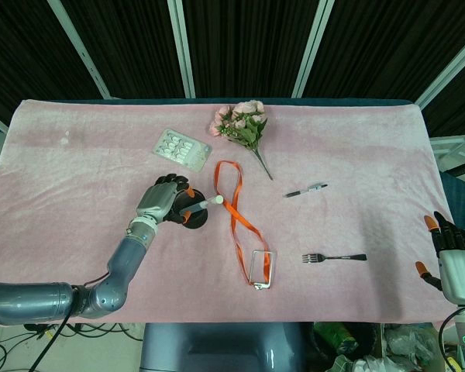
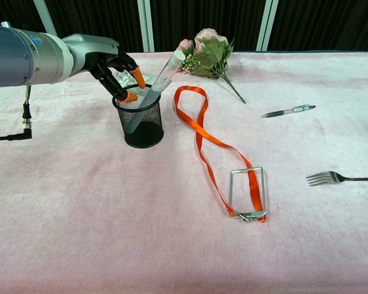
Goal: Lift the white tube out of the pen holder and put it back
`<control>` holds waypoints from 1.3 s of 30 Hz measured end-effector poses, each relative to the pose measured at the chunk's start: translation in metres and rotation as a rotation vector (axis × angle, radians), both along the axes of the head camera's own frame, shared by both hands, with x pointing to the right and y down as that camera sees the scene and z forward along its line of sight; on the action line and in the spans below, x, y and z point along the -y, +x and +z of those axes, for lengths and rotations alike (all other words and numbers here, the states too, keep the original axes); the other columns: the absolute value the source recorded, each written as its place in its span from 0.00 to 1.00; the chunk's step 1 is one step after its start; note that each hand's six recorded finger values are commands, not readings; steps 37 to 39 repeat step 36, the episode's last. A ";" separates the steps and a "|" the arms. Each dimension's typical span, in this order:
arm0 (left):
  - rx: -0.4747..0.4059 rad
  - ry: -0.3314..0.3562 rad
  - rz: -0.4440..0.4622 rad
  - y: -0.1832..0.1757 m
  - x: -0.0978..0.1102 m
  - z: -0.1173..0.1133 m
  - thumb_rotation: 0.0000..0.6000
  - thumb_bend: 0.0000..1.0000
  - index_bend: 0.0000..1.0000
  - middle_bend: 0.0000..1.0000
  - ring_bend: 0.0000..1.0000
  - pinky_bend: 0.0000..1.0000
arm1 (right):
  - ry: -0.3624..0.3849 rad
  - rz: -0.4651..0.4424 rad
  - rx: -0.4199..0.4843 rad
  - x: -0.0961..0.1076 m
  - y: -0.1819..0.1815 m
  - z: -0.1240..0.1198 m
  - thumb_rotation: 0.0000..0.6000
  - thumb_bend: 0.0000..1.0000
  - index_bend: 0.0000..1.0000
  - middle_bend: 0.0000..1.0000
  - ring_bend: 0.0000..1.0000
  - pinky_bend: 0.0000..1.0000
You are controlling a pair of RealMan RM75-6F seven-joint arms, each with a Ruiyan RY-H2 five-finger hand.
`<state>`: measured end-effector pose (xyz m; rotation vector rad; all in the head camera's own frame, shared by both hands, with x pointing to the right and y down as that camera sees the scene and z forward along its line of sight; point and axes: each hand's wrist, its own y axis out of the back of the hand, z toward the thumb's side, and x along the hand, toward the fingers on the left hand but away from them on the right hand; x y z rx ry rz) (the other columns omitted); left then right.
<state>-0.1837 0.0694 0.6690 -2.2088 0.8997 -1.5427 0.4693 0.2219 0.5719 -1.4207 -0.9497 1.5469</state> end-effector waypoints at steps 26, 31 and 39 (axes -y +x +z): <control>0.263 0.381 -0.166 -0.224 -0.089 -0.097 1.00 0.35 0.17 0.01 0.00 0.00 | -0.019 0.006 -0.087 0.002 0.016 -0.001 1.00 0.15 0.00 0.03 0.11 0.18; 0.241 0.398 -0.235 -0.272 -0.123 -0.104 1.00 0.35 0.17 0.01 0.00 0.00 | -0.035 -0.003 -0.087 0.000 0.013 -0.002 1.00 0.15 0.00 0.03 0.11 0.18; 0.289 0.380 -0.225 -0.296 -0.143 -0.108 1.00 0.35 0.17 0.01 0.00 0.00 | -0.043 -0.013 -0.078 -0.001 0.008 -0.006 1.00 0.15 0.00 0.04 0.11 0.18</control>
